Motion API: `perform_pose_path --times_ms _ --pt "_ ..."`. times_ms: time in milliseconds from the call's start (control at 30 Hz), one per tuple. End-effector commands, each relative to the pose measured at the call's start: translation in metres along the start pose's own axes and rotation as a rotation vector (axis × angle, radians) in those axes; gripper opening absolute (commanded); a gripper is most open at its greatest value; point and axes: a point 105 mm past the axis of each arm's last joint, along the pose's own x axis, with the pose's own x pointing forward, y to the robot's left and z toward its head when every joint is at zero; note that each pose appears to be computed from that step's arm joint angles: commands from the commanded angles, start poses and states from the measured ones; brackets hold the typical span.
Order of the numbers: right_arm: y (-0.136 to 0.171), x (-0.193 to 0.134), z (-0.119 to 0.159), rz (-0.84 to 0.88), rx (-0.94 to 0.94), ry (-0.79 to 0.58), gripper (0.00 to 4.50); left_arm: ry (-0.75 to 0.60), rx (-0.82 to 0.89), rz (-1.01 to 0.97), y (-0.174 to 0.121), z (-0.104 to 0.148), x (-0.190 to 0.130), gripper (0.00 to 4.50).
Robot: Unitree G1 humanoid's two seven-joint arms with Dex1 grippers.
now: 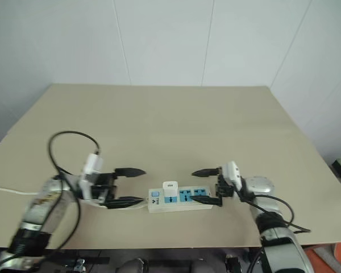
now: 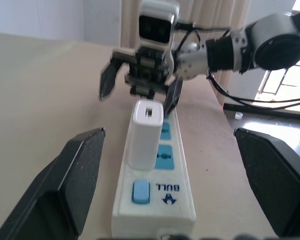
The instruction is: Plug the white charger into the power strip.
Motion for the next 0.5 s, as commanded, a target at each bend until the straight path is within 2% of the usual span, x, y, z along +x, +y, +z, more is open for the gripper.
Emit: perform_pose_path --times_ms 33,100,267,367,500 --pt "-0.013 -0.033 0.047 0.006 -0.126 0.003 4.5 0.017 0.073 0.056 0.003 0.021 -0.023 4.49" --pt "-0.013 -0.048 0.062 0.006 -0.143 0.045 4.5 0.06 0.085 0.098 0.006 0.02 -0.035 4.49" --pt "-0.011 -0.08 0.103 0.011 -0.207 0.18 4.5 0.235 0.088 0.194 0.008 -0.008 -0.069 4.49" --pt "-0.008 -0.093 0.114 0.025 -0.235 0.298 4.5 0.255 0.085 0.218 0.006 -0.011 -0.076 4.49" --pt "-0.003 -0.098 0.124 0.036 -0.247 0.319 4.5 0.242 0.1 0.239 0.003 -0.013 -0.077 4.49"
